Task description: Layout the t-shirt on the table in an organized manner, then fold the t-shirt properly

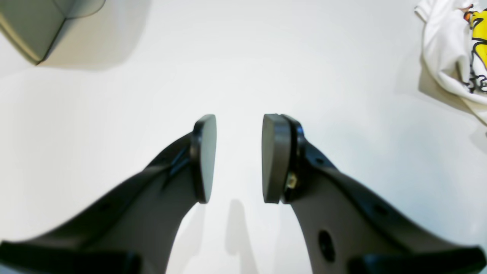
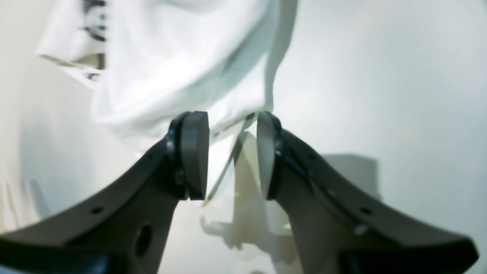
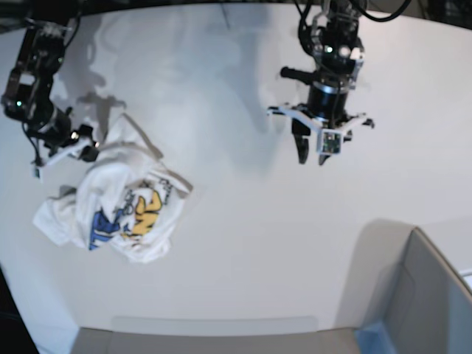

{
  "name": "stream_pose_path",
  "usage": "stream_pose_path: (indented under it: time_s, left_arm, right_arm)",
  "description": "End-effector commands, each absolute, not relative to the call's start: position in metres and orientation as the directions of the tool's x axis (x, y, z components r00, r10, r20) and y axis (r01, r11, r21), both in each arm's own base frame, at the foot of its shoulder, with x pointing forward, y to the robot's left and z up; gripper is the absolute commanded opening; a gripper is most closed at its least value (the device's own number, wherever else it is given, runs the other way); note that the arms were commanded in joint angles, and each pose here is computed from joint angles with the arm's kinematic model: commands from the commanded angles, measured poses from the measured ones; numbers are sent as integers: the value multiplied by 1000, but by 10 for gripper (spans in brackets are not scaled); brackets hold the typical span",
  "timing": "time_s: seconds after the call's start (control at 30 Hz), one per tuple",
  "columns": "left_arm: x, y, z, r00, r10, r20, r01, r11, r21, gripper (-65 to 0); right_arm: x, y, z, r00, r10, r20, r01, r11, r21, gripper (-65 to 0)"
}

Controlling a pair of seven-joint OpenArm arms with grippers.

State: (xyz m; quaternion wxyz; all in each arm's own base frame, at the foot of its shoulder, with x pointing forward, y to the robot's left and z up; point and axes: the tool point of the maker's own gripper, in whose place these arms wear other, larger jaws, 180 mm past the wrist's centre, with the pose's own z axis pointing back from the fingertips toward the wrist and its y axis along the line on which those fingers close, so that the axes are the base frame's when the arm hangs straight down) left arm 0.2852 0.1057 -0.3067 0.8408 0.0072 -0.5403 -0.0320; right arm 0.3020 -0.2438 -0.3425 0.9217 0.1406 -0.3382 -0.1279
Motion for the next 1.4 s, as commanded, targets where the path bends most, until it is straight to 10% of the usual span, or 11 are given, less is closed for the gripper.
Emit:
stream_pose_path:
  time_s: [0.0,0.83,1.03,1.37]
  left_arm:
    - [289,107,-296,376,-66,924,40,998,55,-438]
    - [289,42,-302,375,-98,922,214,977,16,-437]
    - [286,43,-305,382,-110,918,222,975,24,-438]
    - [282,45,-309,395,-110,912,218,976,23,-438]
  right_arm:
    - [314,-247,-332,711,-330,621,128,929,347,-433]
    - [330,-228,-363,709,-372,599,109,897,429,-440]
    - [348,-212,-349,706,-327,628,43,905,422,-650]
    - [347,-222,-285,582,-283,763,-16,933,358,-650]
